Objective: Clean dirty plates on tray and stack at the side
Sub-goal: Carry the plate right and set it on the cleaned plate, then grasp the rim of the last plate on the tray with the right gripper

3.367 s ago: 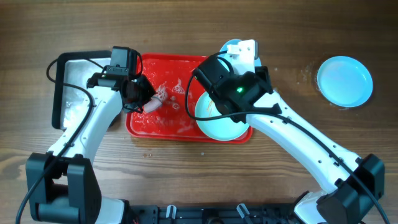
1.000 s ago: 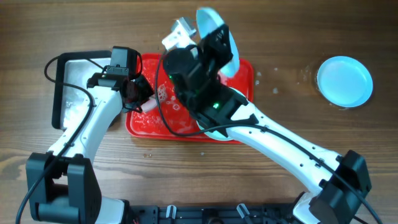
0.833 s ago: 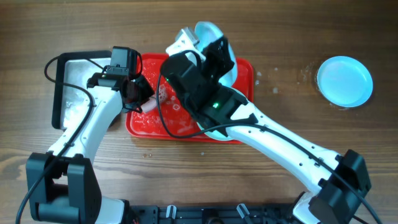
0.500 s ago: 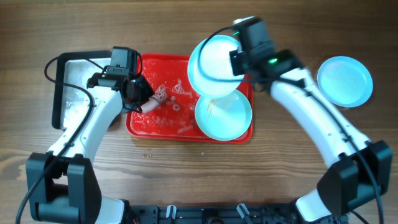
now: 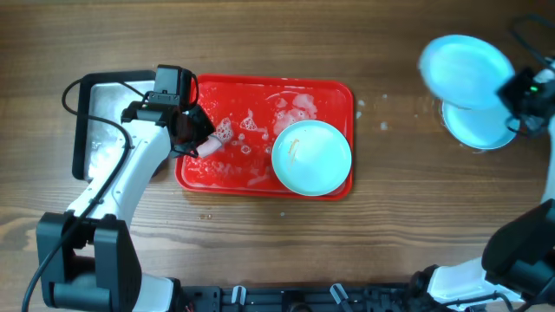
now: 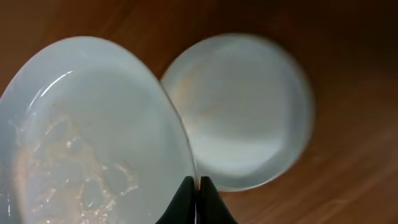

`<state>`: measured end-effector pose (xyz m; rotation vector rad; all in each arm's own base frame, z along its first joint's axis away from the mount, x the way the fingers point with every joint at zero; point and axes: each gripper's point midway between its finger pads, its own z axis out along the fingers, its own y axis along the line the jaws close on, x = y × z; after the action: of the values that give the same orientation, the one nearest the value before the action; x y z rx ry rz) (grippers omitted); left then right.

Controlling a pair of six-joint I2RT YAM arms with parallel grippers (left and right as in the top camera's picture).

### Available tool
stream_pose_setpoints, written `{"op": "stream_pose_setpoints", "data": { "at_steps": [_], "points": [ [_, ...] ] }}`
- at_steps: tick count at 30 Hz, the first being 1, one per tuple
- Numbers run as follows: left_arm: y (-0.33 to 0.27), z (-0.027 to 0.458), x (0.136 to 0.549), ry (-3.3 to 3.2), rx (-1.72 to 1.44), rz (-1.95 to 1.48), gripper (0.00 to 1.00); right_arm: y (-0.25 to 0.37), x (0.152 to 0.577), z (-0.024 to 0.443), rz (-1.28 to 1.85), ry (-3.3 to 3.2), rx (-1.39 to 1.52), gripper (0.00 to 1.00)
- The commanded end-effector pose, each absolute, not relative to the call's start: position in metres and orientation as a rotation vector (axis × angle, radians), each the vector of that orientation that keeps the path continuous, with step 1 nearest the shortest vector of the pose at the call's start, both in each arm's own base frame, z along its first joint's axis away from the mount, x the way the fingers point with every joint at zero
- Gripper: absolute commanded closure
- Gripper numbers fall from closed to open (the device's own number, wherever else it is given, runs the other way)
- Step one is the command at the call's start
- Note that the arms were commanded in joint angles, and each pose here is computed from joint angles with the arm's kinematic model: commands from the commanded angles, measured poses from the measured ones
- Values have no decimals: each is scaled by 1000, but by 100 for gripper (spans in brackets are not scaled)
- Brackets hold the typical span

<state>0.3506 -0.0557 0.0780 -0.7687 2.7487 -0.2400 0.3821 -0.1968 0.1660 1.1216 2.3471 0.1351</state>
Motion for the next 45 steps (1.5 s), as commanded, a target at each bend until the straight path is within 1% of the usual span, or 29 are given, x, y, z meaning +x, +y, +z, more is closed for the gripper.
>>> {"op": "stream_pose_setpoints", "data": {
  "at_steps": [1,3,5,7,9,12,14,16,18,22,24,25,27,30,34,37,40,42,45],
  "points": [
    [-54,76,351,2755,-747,-212,96,-252,359,164,-81,2215,1341,96],
    [-54,76,351,2755,-747,-212,96,-273,360,142,-97,2207,1388,96],
    [-54,76,351,2755,-747,-212,96,-279,363,116,-96,2238,1416,96],
    [-54,76,351,2756,-747,-212,96,-278,364,84,-90,2299,1453,96],
    [-54,76,351,2756,-747,-212,96,-275,361,41,-77,2384,1496,96],
    [-54,76,351,2755,-747,-212,96,-269,359,14,-57,2445,1512,96],
    [-54,76,351,2755,-747,-212,96,-258,369,16,50,2457,1468,80],
    [-54,76,351,2756,-747,-212,96,-244,379,24,181,2470,1394,75],
    [-54,76,351,2756,-747,-213,96,-240,380,39,210,2458,1372,73],
    [-55,76,350,2758,-746,-222,96,-235,377,102,183,2389,1279,65],
    [-55,76,350,2758,-746,-222,96,-231,374,133,169,2344,1242,62],
    [-55,76,350,2758,-746,-222,96,-229,370,148,164,2325,1228,62],
    [-55,76,350,2758,-745,-222,96,-224,365,162,160,2316,1206,62],
    [-55,76,351,2757,-746,-222,96,-178,374,183,298,2378,1005,62],
    [-55,76,351,2757,-746,-222,96,-71,383,180,398,2588,713,63],
    [-55,76,350,2758,-745,-222,96,13,378,173,454,2724,459,63],
    [-55,76,350,2758,-745,-222,96,58,364,152,377,2810,399,62],
    [-55,76,350,2758,-745,-222,96,82,356,137,387,2839,347,62],
    [-55,76,350,2758,-745,-222,96,95,357,117,394,2822,345,63]
  ]
}}
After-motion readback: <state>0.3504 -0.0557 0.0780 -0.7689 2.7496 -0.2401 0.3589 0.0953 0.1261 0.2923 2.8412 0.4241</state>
